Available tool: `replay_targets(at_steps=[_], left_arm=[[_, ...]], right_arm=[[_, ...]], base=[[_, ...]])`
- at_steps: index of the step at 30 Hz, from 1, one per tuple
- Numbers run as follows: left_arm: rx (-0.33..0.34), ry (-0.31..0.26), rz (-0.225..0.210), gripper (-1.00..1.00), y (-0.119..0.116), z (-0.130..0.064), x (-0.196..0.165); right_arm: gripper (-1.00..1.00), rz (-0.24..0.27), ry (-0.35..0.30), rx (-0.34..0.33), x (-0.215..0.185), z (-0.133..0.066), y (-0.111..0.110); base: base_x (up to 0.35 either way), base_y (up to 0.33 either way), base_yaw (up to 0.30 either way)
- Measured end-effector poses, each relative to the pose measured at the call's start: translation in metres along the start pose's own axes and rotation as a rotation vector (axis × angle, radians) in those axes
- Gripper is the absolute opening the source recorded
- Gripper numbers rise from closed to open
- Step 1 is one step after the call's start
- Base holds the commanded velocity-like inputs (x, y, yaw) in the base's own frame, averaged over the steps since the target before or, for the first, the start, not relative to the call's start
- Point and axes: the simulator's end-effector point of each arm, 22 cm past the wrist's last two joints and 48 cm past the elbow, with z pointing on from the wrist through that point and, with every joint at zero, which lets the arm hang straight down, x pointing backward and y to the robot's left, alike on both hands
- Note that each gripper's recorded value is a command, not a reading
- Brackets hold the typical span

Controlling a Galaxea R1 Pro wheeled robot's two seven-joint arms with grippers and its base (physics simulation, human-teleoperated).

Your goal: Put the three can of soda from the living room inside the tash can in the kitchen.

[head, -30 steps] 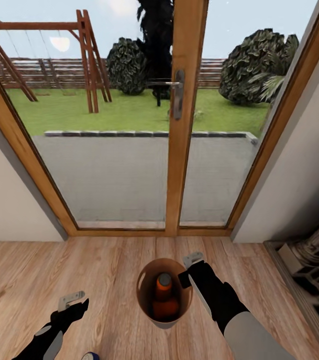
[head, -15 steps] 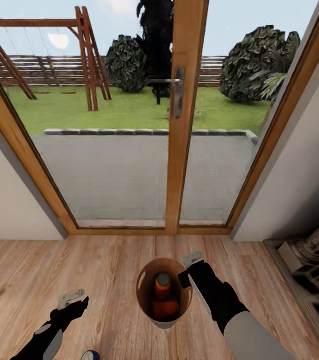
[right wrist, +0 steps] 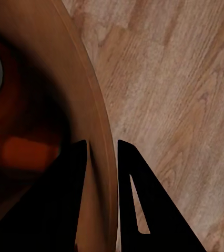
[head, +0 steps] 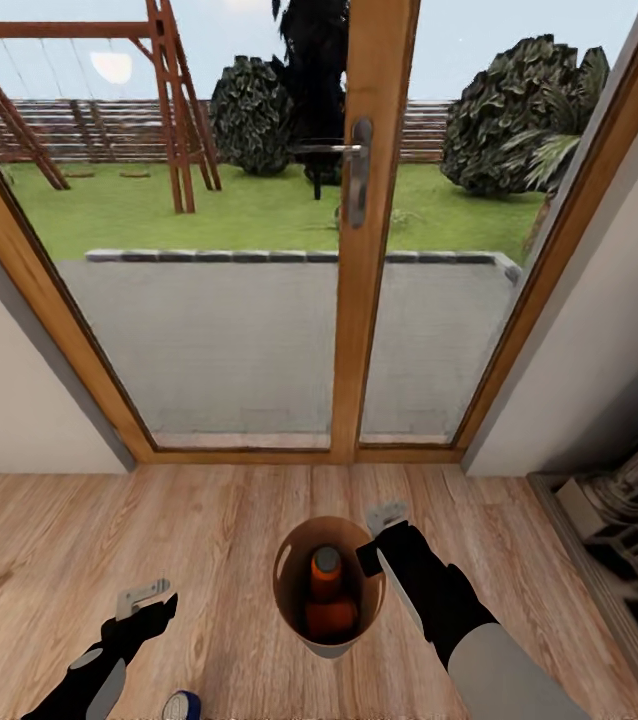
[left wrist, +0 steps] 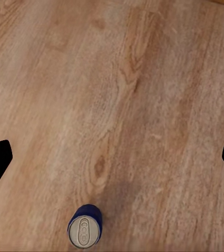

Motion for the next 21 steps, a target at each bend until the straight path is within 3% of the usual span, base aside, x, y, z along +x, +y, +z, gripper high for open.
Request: replay_targets(at_steps=[21], left_arm=[[-0.008,0.032,0.006,1.00,0.003,0.005,0.017]], right_arm=[[-1.00,0.001,0.032,-0.012,0.013,0.014,0.004]], base=[[0.000,0.000,0.000]])
